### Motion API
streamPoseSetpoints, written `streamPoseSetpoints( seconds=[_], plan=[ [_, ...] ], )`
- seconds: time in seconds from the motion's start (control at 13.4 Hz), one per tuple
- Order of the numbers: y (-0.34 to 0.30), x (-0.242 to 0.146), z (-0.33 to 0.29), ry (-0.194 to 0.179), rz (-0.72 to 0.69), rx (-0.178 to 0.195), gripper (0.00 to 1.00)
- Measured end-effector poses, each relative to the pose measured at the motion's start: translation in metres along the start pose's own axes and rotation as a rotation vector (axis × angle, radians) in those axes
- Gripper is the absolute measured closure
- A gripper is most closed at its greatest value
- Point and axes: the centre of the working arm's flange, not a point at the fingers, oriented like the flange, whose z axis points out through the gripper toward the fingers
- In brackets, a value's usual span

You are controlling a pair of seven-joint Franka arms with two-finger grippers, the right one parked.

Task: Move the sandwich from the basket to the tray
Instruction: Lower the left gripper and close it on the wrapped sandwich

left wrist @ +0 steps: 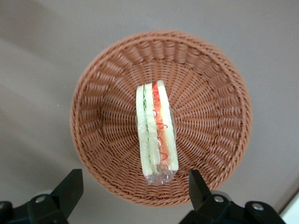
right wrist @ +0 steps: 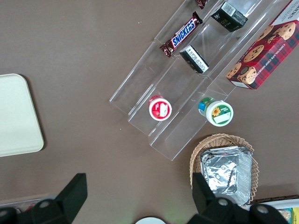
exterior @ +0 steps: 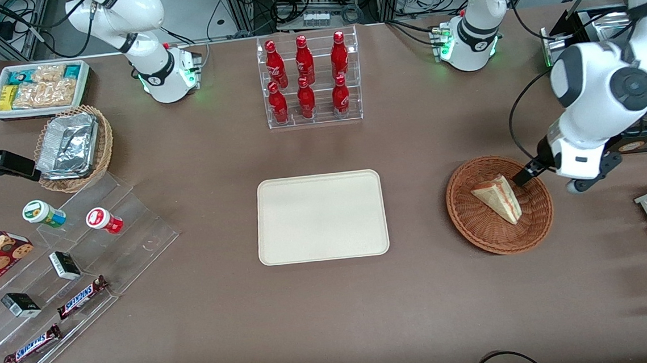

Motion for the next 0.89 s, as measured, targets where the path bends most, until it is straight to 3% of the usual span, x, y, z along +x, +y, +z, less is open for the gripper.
streamPoseSetpoints(
  seconds=[0.37,0.89],
  plan=[
    [0.016,-0.009,0.052,-0.047,-0.063,0.030,0.00],
    [0.021,-0.003,0.091,-0.045,-0.140,0.021,0.04]
  ],
)
